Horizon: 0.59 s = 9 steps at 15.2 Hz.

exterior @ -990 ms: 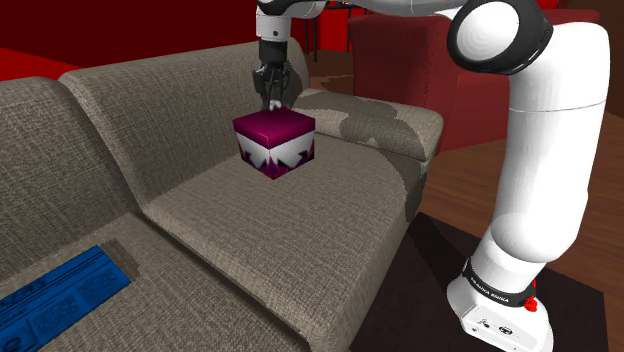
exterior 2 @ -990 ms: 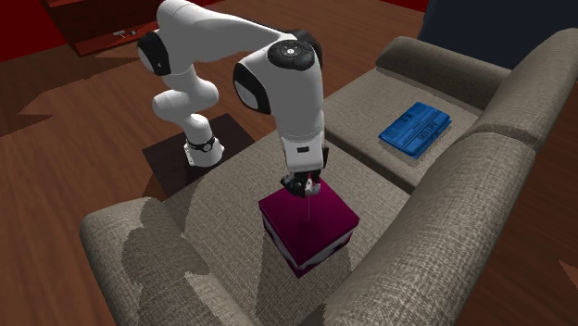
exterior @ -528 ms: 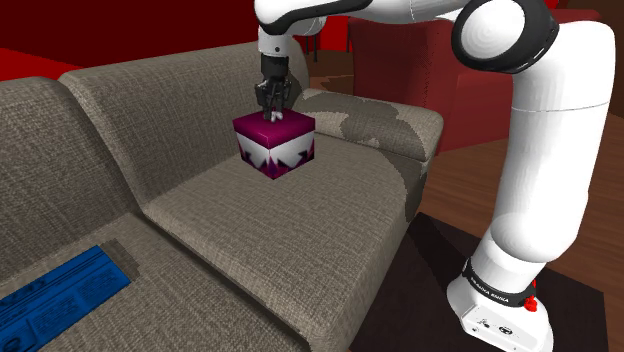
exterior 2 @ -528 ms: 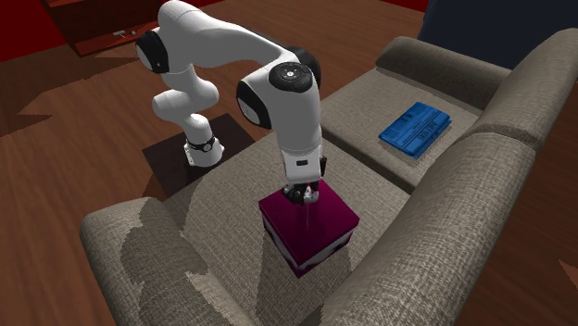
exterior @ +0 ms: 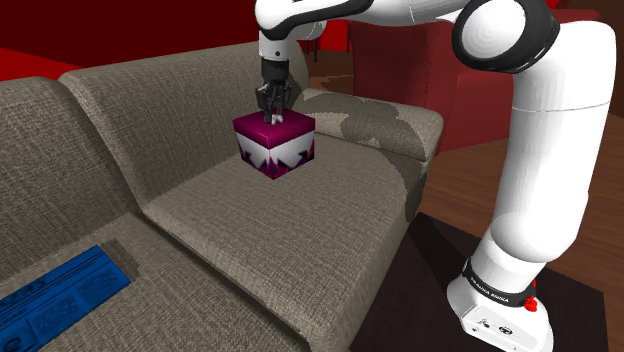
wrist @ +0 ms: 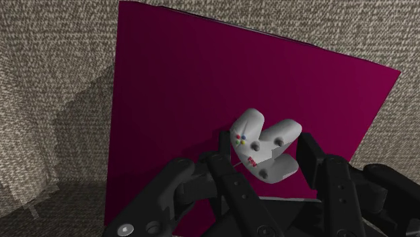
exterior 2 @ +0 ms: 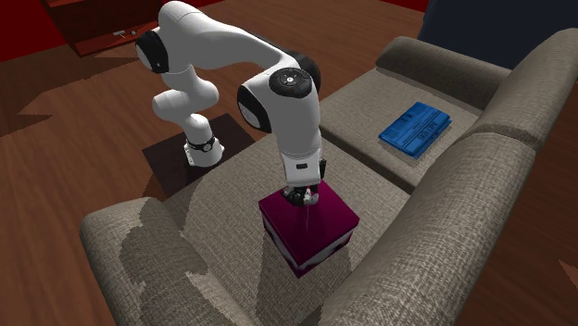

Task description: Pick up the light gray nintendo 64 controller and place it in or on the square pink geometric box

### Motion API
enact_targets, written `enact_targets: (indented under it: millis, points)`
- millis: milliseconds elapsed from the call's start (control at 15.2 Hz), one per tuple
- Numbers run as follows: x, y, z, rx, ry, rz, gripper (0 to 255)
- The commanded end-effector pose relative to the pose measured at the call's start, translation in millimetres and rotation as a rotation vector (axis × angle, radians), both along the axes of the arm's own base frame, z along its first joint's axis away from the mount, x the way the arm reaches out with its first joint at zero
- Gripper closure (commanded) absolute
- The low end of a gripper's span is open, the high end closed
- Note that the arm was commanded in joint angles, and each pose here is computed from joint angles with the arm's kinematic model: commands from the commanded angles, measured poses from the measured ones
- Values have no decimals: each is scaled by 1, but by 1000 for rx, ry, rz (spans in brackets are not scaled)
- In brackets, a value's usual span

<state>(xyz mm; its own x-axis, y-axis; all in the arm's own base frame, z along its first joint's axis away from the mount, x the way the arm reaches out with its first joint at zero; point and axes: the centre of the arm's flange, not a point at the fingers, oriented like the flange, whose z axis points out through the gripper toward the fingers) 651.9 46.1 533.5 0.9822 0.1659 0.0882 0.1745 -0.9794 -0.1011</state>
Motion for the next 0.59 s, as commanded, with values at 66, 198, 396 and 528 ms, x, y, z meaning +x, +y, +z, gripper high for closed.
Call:
enact_targets:
  millis: [66, 198, 396, 528]
  points:
    - [0, 0, 0, 0, 0, 0, 0]
    - [0, 0, 0, 0, 0, 0, 0]
    - [0, 0, 0, 0, 0, 0, 0]
    - [-2, -3, 26, 0, 0, 0, 0]
